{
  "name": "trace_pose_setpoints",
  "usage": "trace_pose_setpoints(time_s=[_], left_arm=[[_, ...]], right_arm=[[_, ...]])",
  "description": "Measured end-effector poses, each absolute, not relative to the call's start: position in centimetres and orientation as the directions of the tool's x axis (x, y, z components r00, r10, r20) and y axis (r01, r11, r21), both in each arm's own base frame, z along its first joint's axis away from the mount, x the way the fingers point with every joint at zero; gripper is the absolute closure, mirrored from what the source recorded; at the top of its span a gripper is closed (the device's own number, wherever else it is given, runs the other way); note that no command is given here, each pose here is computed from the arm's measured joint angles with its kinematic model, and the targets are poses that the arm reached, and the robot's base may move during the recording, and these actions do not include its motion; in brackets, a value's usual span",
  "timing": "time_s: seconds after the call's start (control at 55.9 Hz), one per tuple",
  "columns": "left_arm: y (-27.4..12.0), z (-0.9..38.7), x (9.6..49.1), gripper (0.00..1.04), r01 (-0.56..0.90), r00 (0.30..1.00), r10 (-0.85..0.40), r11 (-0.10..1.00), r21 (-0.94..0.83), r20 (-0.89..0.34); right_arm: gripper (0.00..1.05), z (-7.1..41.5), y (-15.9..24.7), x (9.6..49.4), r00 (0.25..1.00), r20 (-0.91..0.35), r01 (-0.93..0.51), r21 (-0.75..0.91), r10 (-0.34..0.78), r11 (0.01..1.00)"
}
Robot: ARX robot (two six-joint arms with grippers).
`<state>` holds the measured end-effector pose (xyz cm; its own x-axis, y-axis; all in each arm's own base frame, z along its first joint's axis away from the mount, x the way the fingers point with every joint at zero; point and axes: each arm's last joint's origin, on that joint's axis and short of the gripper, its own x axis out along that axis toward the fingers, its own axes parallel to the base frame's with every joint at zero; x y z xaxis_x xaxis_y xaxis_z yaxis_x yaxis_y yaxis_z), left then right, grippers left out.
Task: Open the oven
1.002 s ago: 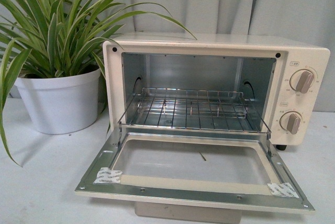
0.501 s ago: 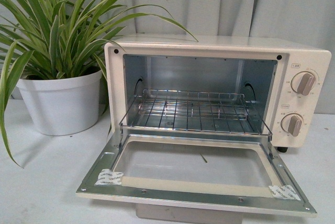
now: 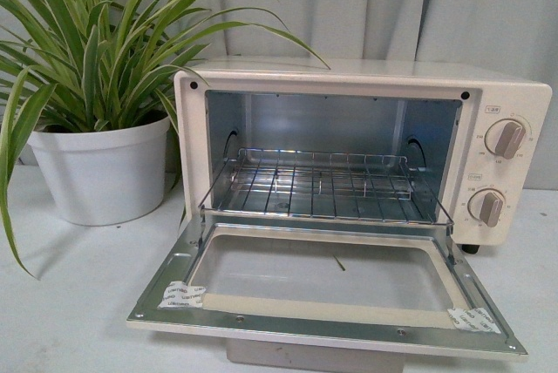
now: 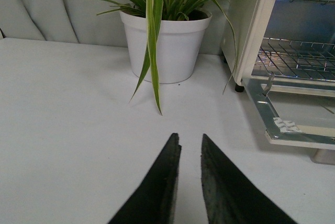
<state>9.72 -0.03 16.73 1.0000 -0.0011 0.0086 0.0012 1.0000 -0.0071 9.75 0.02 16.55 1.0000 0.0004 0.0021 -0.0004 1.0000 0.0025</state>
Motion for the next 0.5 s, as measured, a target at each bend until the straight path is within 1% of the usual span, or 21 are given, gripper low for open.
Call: trace_pose_setpoints(time_s=[0.072,0.107,0.125,0.161,0.179,0.251,0.322,0.34,0.376,0.394,0.43,0.501], left_arm=[[-0.03,16.74,9.72,0.67,0.001,1.0,-0.001,1.0,-0.007,0.009],[-0.03,16.73,9.72,0.6,0.001,1.0,-0.001,1.0,-0.007,0.009],[-0.03,16.74,9.72,0.56,0.001,1.0,-0.001,1.0,-0.007,0.009],[-0.03,16.74,9.72,0.51,0.001,1.0,-0.001,1.0,-0.007,0.009],[-0.03,16.73,9.72,0.47,0.001,1.0,-0.001,1.0,-0.007,0.009],[-0.03,16.73,9.72,0.31,0.001,1.0,-0.001,1.0,-0.007,0.009],[-0.03,16.73,9.72,0.17,0.001,1.0,-0.001,1.0,-0.007,0.009],[-0.03,16.73,9.72,0.15,0.001,1.0,-0.001,1.0,-0.007,0.009],[-0.03,16.74,9.72,0.08,0.001,1.0,-0.001,1.0,-0.007,0.009],[-0.03,16.74,9.72,0.05,0.001,1.0,-0.001,1.0,-0.005,0.009],[-0.03,16.73,9.72,0.07,0.001,1.0,-0.001,1.0,-0.005,0.009],[-0.03,16.73,9.72,0.06,0.001,1.0,-0.001,1.0,-0.005,0.009]], right_arm=[[0.67,16.55,0.02,9.75,1.0,0.002,0.0,0.002,0.0,1.0],[0.6,16.55,0.02,9.75,1.0,0.002,0.0,0.002,0.0,1.0],[0.58,16.55,0.02,9.75,1.0,0.002,0.0,0.002,0.0,1.0],[0.51,16.55,0.02,9.75,1.0,0.002,0.0,0.002,0.0,1.0],[0.49,16.55,0.02,9.75,1.0,0.002,0.0,0.002,0.0,1.0],[0.31,16.55,0.02,9.75,1.0,0.002,0.0,0.002,0.0,1.0],[0.19,16.55,0.02,9.75,1.0,0.002,0.0,0.002,0.0,1.0],[0.15,16.55,0.02,9.75,1.0,0.002,0.0,0.002,0.0,1.0],[0.09,16.55,0.02,9.75,1.0,0.002,0.0,0.003,0.0,1.0],[0.07,16.55,0.02,9.75,1.0,0.002,0.0,0.004,0.0,1.0],[0.1,16.55,0.02,9.75,1.0,0.002,0.0,0.003,0.0,1.0],[0.09,16.55,0.02,9.75,1.0,0.002,0.0,0.003,0.0,1.0]])
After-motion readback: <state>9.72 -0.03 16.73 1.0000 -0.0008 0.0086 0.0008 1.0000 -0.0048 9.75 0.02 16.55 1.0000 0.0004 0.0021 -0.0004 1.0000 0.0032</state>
